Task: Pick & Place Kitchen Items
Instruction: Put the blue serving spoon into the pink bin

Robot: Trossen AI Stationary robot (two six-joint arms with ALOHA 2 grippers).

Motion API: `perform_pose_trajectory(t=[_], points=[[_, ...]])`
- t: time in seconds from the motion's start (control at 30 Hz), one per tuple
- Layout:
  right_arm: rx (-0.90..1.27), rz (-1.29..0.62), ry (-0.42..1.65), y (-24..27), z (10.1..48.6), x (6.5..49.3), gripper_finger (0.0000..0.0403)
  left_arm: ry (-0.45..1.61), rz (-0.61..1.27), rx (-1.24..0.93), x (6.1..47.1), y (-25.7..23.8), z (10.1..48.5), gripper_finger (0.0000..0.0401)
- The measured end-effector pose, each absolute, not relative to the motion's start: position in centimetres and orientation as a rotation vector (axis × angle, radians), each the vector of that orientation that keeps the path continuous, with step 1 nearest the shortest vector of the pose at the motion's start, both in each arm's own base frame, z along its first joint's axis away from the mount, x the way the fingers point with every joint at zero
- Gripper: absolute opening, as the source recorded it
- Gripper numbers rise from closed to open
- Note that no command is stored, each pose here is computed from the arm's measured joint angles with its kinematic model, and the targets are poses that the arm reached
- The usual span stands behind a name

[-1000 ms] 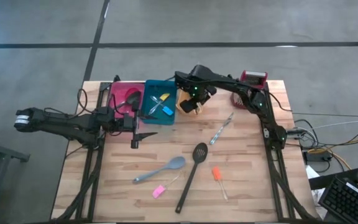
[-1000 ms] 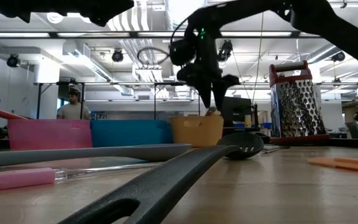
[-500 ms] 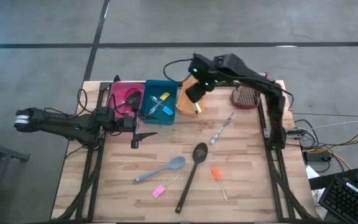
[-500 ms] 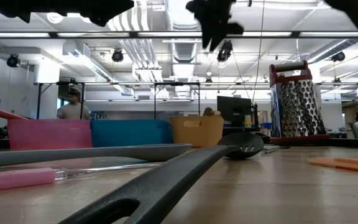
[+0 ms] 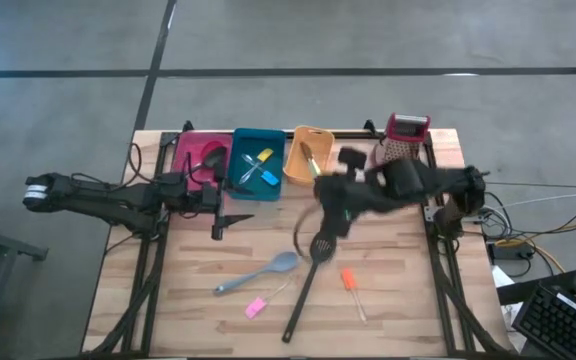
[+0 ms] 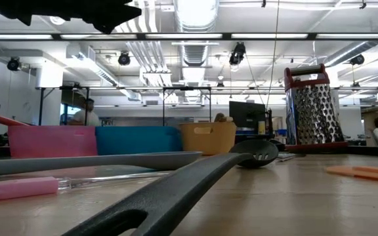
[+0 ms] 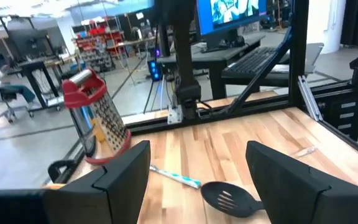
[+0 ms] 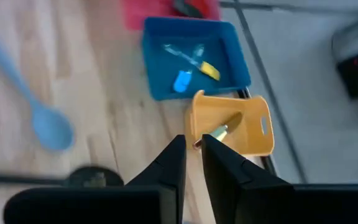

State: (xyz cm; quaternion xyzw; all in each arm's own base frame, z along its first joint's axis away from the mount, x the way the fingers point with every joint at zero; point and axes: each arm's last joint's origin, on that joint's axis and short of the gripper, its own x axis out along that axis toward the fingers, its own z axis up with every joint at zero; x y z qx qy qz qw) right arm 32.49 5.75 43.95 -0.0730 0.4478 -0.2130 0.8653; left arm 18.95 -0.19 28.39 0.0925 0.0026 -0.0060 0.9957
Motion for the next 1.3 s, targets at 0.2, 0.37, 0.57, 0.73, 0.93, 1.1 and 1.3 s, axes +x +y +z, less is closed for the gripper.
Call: perform_pose_trajectory(t=[0.2, 0.37, 0.57, 0.73, 0.93, 1.1, 1.3], points=[[-0.33, -0.321, 1.055, 10.5, 40.9, 32.1, 0.0042, 0.062, -0.019, 0.029, 19.2, -0.2, 27.5, 0.0269], [-0.335, -0.327, 1.111, 12.3, 38.5, 31.8, 0.0059, 0.142, -0.022, 0.008, 19.7, -0.2, 26.4, 0.0268], [-0.358, -0.422, 1.158, 12.1, 36.0, 32.0, 0.0082, 0.383, -0.085, -0.062, 20.7, -1.7, 24.3, 0.0268], [-0.322, -0.533, 1.181, 10.4, 34.7, 31.4, 0.0095, 0.505, -0.045, -0.073, 21.6, -4.0, 22.7, 0.0268], [-0.224, -0.643, 1.182, 8.1, 33.9, 28.5, 0.0085, 0.622, 0.06, -0.045, 22.4, -7.6, 21.9, 0.0268], [-0.136, -0.69, 1.137, 7.2, 33.3, 25.7, 0.0067, 0.718, 0.082, -0.1, 23.8, -10.0, 21.8, 0.0268], [-0.052, -0.678, 1.053, 6.4, 32.5, 23.4, 0.0053, 0.882, 0.15, -0.13, 26.1, -11.3, 20.6, 0.0268]])
